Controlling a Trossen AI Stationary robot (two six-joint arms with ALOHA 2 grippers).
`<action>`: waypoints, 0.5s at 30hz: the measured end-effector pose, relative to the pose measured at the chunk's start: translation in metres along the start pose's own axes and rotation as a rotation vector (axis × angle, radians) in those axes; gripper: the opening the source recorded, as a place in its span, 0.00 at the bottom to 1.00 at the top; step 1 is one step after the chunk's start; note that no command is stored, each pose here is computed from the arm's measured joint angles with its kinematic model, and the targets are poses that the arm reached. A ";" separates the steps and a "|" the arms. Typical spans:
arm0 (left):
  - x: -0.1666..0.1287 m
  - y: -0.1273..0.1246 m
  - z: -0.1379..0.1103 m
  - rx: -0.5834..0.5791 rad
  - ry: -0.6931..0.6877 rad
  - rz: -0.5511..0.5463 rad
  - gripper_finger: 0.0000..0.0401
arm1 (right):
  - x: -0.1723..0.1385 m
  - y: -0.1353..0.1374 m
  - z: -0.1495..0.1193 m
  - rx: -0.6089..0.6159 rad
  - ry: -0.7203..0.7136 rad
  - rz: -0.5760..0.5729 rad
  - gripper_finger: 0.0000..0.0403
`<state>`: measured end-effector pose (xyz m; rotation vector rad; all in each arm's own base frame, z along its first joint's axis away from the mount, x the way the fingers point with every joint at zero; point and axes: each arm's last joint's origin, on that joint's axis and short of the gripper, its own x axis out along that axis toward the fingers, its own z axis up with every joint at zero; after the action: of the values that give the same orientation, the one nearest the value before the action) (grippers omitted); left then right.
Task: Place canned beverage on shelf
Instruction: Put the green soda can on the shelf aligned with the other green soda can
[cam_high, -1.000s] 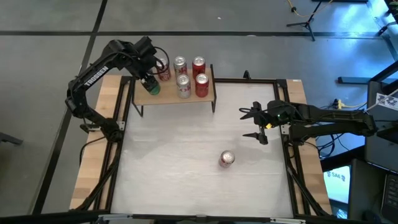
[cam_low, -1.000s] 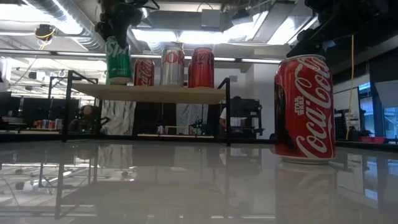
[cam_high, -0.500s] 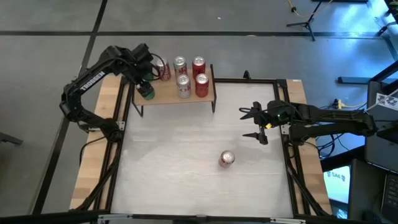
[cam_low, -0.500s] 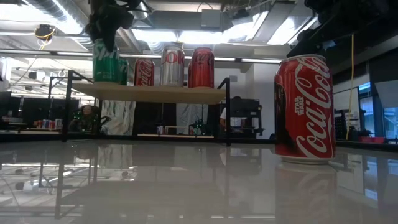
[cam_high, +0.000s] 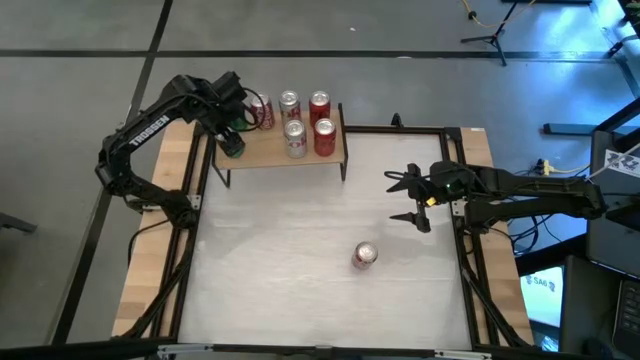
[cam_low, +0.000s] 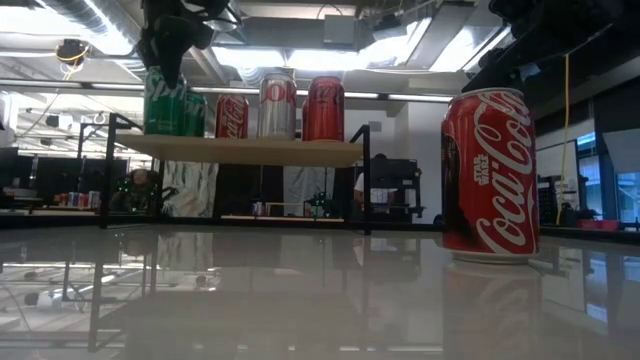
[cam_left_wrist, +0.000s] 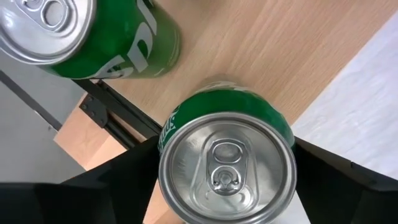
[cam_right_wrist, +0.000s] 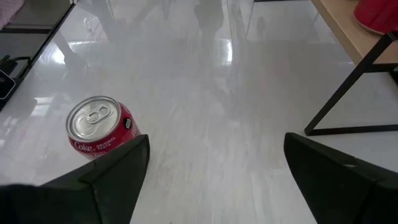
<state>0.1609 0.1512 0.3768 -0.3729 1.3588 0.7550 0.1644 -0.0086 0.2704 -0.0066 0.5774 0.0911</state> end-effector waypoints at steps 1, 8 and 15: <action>0.000 0.000 0.000 0.000 0.001 0.001 0.80 | 0.000 0.000 0.000 0.000 0.000 0.000 0.91; 0.001 0.000 0.000 0.003 0.009 0.003 0.82 | 0.000 0.000 0.000 0.001 0.000 0.000 0.91; 0.001 0.000 0.000 0.003 0.009 0.002 0.82 | 0.000 0.000 0.000 0.001 0.000 0.000 0.91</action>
<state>0.1608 0.1514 0.3759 -0.3725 1.3690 0.7538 0.1644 -0.0087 0.2704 -0.0061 0.5770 0.0908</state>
